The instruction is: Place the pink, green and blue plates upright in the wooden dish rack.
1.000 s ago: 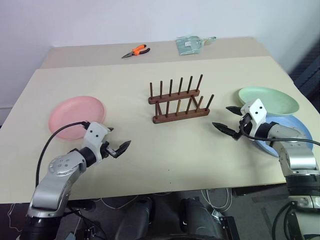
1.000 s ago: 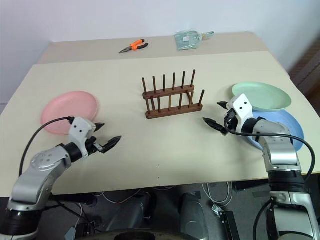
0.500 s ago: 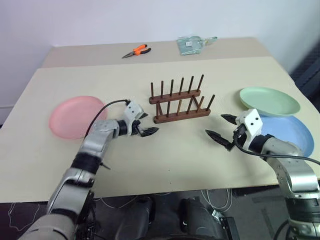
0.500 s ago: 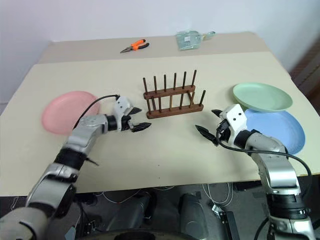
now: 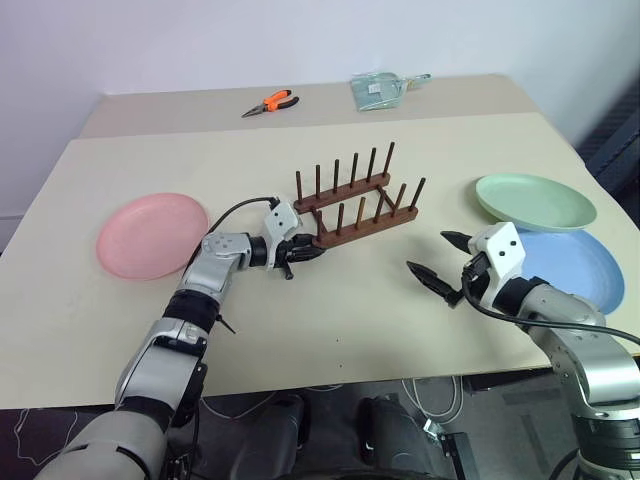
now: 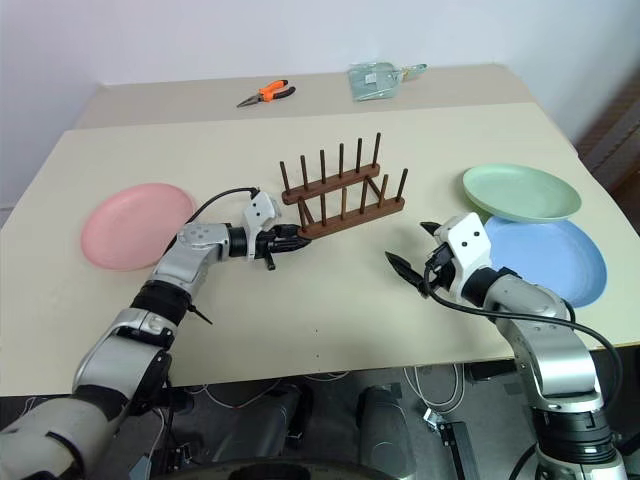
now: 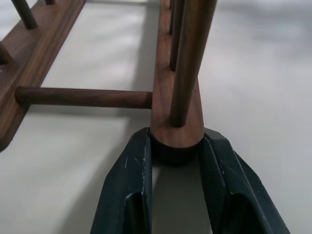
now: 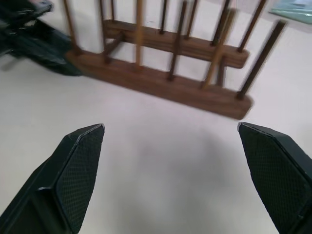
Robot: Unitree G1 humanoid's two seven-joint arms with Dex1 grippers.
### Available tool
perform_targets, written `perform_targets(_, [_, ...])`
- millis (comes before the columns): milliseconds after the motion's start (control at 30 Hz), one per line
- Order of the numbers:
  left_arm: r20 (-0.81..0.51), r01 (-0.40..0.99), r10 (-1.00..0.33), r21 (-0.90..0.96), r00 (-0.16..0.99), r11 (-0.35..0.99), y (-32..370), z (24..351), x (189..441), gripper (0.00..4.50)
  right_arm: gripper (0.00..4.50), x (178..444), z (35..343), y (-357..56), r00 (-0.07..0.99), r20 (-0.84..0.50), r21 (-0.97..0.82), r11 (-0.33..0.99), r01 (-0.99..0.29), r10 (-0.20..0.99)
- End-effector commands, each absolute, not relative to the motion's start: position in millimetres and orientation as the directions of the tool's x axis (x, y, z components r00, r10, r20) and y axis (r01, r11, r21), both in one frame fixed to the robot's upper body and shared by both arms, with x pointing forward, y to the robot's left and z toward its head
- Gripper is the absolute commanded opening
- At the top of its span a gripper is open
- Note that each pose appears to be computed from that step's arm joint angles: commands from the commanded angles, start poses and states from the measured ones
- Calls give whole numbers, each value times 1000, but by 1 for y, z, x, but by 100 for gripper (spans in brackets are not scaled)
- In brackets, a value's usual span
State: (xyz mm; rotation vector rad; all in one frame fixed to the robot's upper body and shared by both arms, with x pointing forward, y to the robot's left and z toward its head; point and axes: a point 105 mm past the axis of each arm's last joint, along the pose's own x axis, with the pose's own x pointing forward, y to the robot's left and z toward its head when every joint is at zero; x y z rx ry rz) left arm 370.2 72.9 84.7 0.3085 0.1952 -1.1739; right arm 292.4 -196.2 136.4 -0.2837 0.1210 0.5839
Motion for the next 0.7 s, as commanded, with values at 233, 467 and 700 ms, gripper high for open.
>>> perform_targets(233, [-374, 982, -912, 149, 167, 119, 62, 81, 328, 75, 450, 281, 135, -235, 859, -238, -284, 813, -508, 453])
perform_targets(467, [-486, 963, -832, 148, 269, 224, 101, 65, 334, 372, 424, 267, 118, -247, 842, -317, -292, 800, -525, 437])
perform_targets(700, [-465, 963, -849, 36, 252, 267, 126, 73, 292, 279, 96, 261, 103, -242, 800, -370, -292, 758, -583, 473])
